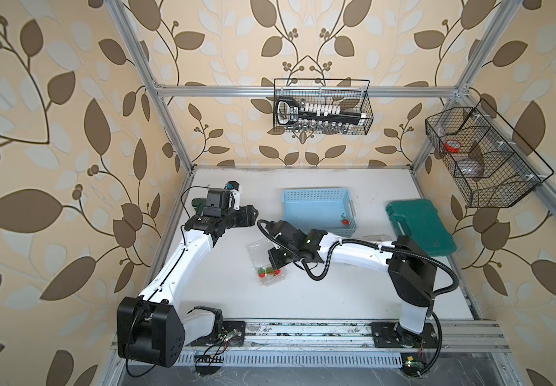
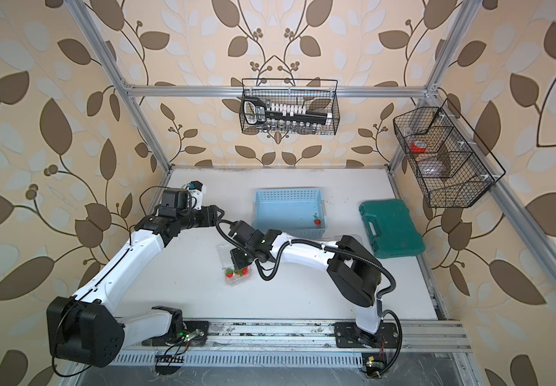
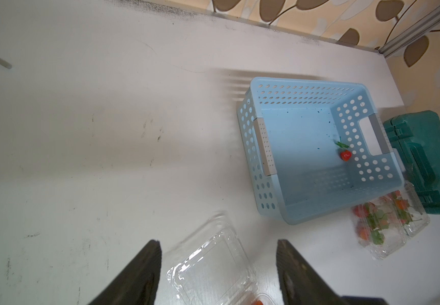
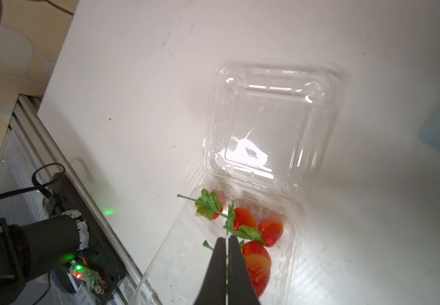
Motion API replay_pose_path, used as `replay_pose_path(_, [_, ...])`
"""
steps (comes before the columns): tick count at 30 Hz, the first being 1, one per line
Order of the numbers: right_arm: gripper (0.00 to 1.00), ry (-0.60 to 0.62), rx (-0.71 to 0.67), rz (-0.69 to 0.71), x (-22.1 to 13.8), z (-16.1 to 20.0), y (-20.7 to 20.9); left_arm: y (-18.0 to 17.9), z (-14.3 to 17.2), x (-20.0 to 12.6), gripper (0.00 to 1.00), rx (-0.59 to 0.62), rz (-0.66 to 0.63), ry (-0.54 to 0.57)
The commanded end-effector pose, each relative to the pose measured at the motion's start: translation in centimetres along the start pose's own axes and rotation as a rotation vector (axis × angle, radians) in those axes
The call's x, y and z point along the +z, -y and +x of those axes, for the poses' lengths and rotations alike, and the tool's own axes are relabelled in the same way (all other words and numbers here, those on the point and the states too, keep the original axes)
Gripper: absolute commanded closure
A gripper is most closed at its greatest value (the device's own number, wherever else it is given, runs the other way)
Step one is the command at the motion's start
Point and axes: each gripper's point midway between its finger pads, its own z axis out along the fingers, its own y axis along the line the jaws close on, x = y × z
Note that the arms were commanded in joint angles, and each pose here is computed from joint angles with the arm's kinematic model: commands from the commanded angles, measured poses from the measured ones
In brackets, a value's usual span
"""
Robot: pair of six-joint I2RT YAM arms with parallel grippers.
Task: Pack strawberries into containers
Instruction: Place the strawberry in the packing box.
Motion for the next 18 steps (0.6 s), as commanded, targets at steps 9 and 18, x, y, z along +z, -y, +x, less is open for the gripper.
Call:
replay_pose_path(9, [1.0, -0.023, -0.029, -0.055, 0.6, 0.7, -3.2, 0.3, -1.4, -1.0, 0.29, 0.017, 0.008, 0.046])
replay_pose_path(18, [0.86, -0.062, -0.076, -0.046, 0.5, 1.8, -3.6, 0.4, -1.4, -1.1, 0.3, 0.019, 0.009, 0.049])
